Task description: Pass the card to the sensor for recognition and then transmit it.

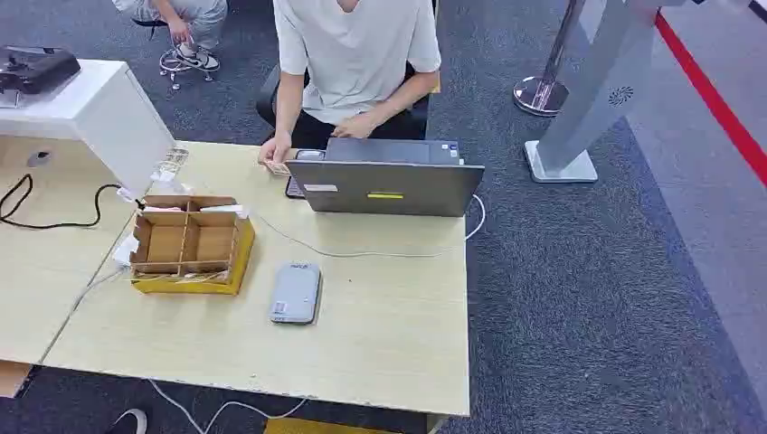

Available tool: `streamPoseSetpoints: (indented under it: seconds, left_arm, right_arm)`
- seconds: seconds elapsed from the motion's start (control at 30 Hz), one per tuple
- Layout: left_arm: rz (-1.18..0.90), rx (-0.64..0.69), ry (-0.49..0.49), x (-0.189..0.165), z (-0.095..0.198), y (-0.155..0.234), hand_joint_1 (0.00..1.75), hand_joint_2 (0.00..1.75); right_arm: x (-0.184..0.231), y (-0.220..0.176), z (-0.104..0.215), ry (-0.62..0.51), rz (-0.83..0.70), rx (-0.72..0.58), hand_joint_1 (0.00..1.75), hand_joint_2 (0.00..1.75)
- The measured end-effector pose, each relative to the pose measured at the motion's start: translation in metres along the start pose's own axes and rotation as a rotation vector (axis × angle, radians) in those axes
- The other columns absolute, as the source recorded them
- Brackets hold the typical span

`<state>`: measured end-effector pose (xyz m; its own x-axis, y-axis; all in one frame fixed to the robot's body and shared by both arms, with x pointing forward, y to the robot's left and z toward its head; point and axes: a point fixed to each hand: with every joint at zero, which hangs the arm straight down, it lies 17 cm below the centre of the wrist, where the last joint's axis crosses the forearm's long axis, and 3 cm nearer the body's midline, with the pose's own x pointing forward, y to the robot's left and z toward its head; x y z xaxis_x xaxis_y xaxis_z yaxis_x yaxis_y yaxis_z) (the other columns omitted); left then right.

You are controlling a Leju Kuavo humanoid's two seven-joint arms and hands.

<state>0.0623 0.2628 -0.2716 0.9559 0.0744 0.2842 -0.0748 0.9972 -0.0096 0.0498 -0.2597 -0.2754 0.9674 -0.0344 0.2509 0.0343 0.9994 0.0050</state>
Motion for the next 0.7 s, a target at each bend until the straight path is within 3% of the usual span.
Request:
streamPoseSetpoints:
  seconds: [0.07, 0.1, 0.13, 0.3, 0.33, 0.37, 0.4, 0.43, 0.47, 0.6, 0.63, 0.7]
  left_arm:
    - [0.042, 0.008, -0.009, 0.004, -0.001, 0.005, 0.0, 1.75]
    - [0.062, 0.012, -0.015, 0.006, -0.001, 0.008, 0.0, 0.0]
    - [0.089, 0.018, -0.022, 0.009, -0.002, 0.011, 0.0, 1.75]
    - [0.212, 0.041, -0.061, 0.021, -0.003, 0.024, 0.0, 1.75]
    - [0.242, 0.046, -0.071, 0.024, -0.003, 0.026, 0.0, 0.0]
    - [0.272, 0.053, -0.08, 0.027, -0.003, 0.029, 0.0, 0.0]
    - [0.301, 0.062, -0.091, 0.03, -0.003, 0.032, 0.0, 1.75]
    - [0.325, 0.068, -0.1, 0.032, -0.003, 0.035, 0.0, 1.75]
    - [0.353, 0.075, -0.11, 0.034, -0.003, 0.038, 0.0, 0.0]
    - [0.474, 0.111, -0.146, 0.041, -0.003, 0.051, 0.0, 0.0]
    - [0.498, 0.12, -0.155, 0.042, -0.003, 0.054, 0.0, 1.75]
    - [0.554, 0.135, -0.178, 0.046, -0.002, 0.059, 0.0, 1.75]
  right_arm:
    - [0.007, -0.004, -0.001, -0.02, 0.005, -0.01, 0.0, 1.75]
    - [0.009, -0.006, -0.002, -0.027, 0.006, -0.018, 0.0, 1.75]
    - [0.013, -0.009, -0.002, -0.038, 0.006, -0.029, 0.0, 1.75]
    - [0.025, -0.017, -0.004, -0.07, -0.002, -0.065, 0.0, 1.75]
    - [0.027, -0.018, -0.005, -0.076, -0.003, -0.073, 0.0, 1.75]
    - [0.028, -0.018, -0.005, -0.08, -0.006, -0.078, 0.0, 0.0]
    - [0.03, -0.019, -0.005, -0.085, -0.007, -0.087, 0.0, 0.0]
    - [0.031, -0.018, -0.006, -0.09, -0.01, -0.091, 0.0, 0.0]
    - [0.034, -0.019, -0.006, -0.096, -0.014, -0.099, 0.0, 0.0]
    - [0.041, -0.019, -0.007, -0.117, -0.029, -0.125, 0.0, 0.0]
    - [0.042, -0.017, -0.007, -0.122, -0.032, -0.129, 0.0, 0.0]
    - [0.045, -0.016, -0.007, -0.131, -0.04, -0.14, 0.0, 0.0]
